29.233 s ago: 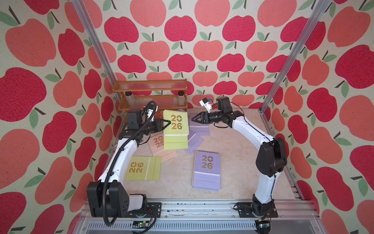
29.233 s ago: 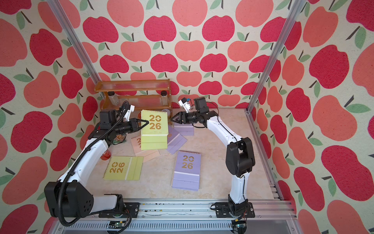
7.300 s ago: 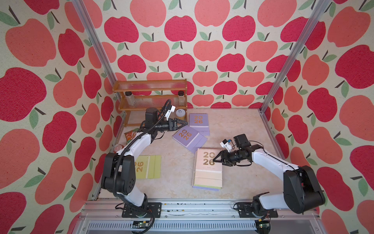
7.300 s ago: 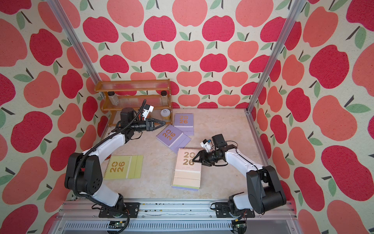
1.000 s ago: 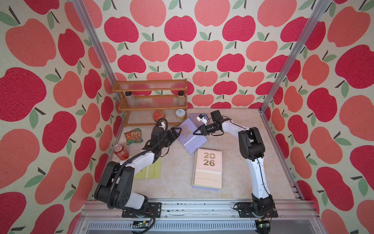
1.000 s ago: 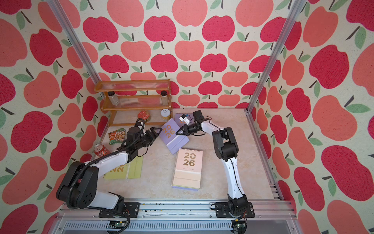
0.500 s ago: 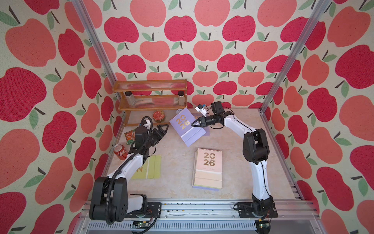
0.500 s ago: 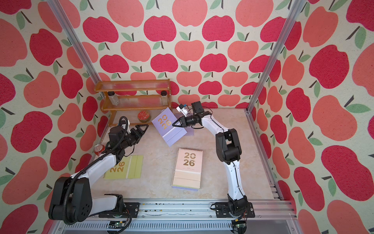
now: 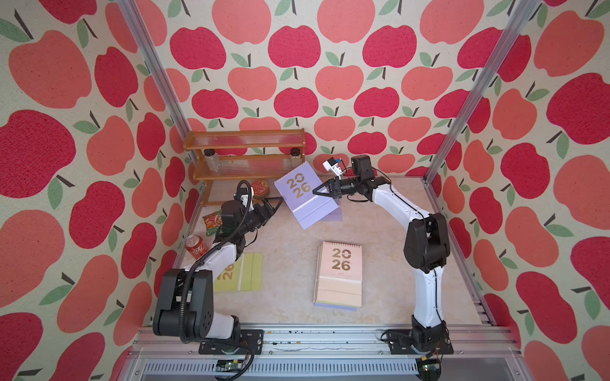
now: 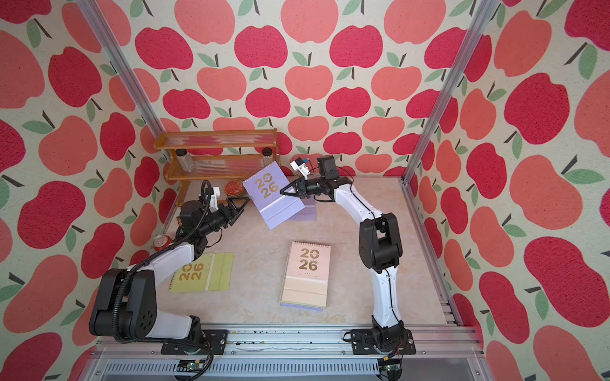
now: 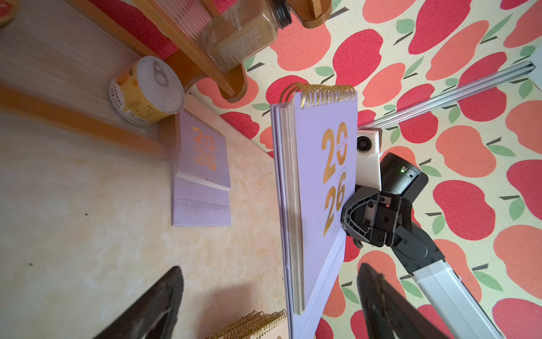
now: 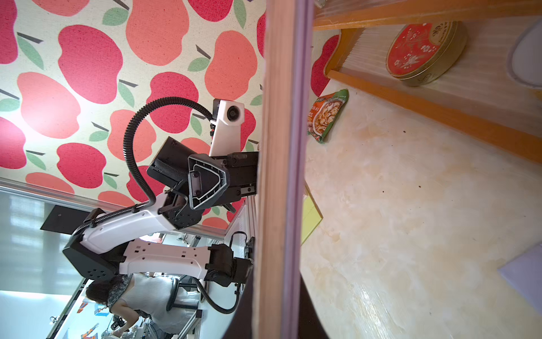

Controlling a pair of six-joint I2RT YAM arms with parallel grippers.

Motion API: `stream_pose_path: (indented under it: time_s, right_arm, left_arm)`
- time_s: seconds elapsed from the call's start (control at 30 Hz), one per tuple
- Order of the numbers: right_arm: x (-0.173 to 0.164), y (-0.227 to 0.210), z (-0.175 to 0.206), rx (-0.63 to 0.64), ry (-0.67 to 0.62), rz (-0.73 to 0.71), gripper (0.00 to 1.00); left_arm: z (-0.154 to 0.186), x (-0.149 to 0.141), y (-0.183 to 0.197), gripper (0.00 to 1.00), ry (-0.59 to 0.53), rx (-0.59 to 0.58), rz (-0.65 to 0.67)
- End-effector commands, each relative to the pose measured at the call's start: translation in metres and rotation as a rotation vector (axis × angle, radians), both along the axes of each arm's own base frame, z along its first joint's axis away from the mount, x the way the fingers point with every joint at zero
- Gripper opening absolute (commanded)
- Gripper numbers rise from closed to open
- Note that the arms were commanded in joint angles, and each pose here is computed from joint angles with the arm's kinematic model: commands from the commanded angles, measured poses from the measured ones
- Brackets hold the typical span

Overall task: Stack the calendars
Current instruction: Place the calendar at the calendar.

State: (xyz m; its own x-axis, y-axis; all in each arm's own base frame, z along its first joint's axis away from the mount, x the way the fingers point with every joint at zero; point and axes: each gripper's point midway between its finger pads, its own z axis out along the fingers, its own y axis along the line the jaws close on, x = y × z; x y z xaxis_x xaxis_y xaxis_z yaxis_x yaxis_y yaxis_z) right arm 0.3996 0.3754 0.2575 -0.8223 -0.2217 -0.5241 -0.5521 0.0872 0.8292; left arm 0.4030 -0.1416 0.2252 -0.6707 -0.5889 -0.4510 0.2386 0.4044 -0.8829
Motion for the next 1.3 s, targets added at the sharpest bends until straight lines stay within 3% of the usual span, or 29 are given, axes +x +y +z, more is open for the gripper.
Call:
stream_pose_path:
  time_s: [0.0, 0.13, 0.43, 0.97, 1.13, 1.23, 1.27]
  right_arm:
    - [-0.013, -0.002, 0.034, 0.090, -0.022, 0.047, 0.00]
    - [-0.016, 0.001, 0.033, 0.134, 0.009, 0.063, 0.00]
    - [-0.025, 0.005, 0.027, 0.149, 0.032, 0.079, 0.00]
    - [-0.043, 0.002, 0.018, 0.103, 0.035, 0.083, 0.00]
    - [-0.044, 0.002, 0.012, 0.090, 0.042, 0.082, 0.00]
    - [-0.046, 0.002, 0.009, 0.083, 0.045, 0.083, 0.01]
    - [-0.047, 0.002, 0.007, 0.076, 0.048, 0.082, 0.06]
  left_arm:
    - [0.025, 0.002, -0.009, 0.91, -0.082, -0.061, -0.046]
    - [0.027, 0.002, -0.019, 0.90, -0.094, -0.095, -0.077]
    - [0.023, 0.004, -0.047, 0.75, -0.091, -0.140, -0.154]
    - [0.033, 0.006, -0.043, 0.59, -0.115, -0.156, -0.151]
    - [0.032, 0.007, -0.042, 0.39, -0.113, -0.159, -0.153]
    - [0.035, 0.004, -0.047, 0.12, -0.127, -0.154, -0.194]
    - [0.037, 0.003, -0.049, 0.03, -0.132, -0.150, -0.215]
